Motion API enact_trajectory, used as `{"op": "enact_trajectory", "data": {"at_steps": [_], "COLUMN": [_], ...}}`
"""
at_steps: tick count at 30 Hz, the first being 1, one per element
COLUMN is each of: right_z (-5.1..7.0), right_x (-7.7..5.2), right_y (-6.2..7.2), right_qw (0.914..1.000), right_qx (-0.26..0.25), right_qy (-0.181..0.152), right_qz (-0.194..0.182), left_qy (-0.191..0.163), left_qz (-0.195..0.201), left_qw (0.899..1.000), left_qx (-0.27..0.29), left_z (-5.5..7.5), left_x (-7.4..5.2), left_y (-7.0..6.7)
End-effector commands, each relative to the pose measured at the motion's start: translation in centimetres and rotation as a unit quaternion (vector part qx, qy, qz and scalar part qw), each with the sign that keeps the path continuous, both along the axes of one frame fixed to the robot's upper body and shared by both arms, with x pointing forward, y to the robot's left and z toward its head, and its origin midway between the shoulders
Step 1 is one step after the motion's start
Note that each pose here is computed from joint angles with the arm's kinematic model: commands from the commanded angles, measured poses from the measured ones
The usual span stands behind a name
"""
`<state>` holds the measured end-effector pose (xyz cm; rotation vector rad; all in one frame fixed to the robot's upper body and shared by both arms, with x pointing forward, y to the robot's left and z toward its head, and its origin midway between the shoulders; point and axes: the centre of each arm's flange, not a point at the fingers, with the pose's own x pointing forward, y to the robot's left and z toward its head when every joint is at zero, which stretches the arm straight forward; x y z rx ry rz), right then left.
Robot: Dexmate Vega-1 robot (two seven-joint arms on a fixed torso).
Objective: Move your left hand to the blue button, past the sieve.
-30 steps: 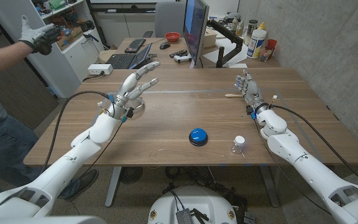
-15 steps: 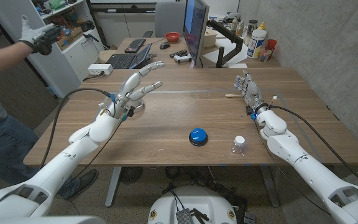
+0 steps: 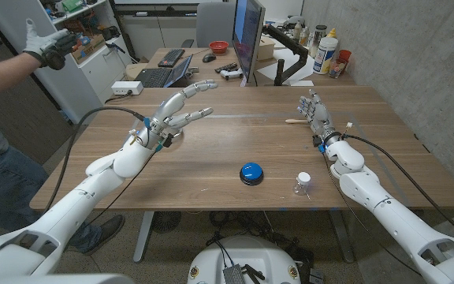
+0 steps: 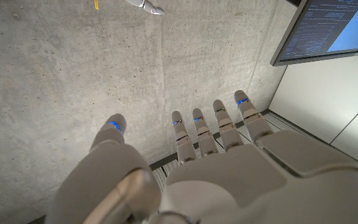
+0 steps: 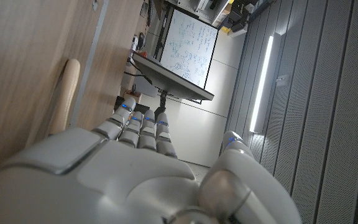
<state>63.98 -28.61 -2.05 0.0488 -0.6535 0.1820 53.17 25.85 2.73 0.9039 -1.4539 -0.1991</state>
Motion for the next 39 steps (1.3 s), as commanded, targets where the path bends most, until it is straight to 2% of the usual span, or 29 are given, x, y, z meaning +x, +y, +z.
{"op": "enact_trajectory", "data": {"at_steps": [1,19,39], "right_z": [0.0,0.2,0.3], "right_x": [-0.5,-1.0,-2.2], "right_y": [0.0,0.0,-0.3], "right_qw": [1.0000,0.9999,0.9998], "right_qx": [-0.002,-0.004,-0.008], "right_qy": [-0.006,-0.011,-0.012], "right_qz": [-0.003,-0.004,-0.011], "left_qy": [-0.015,-0.040,-0.042], "left_qz": [0.005,0.007,0.004], "left_qw": [0.999,0.996,0.991], "left_qx": [0.034,0.085,0.129], "left_z": [0.1,0.1,-0.5], "left_x": [-0.3,-0.9,-1.0], "left_y": [-0.9,-3.0,-5.1]}}
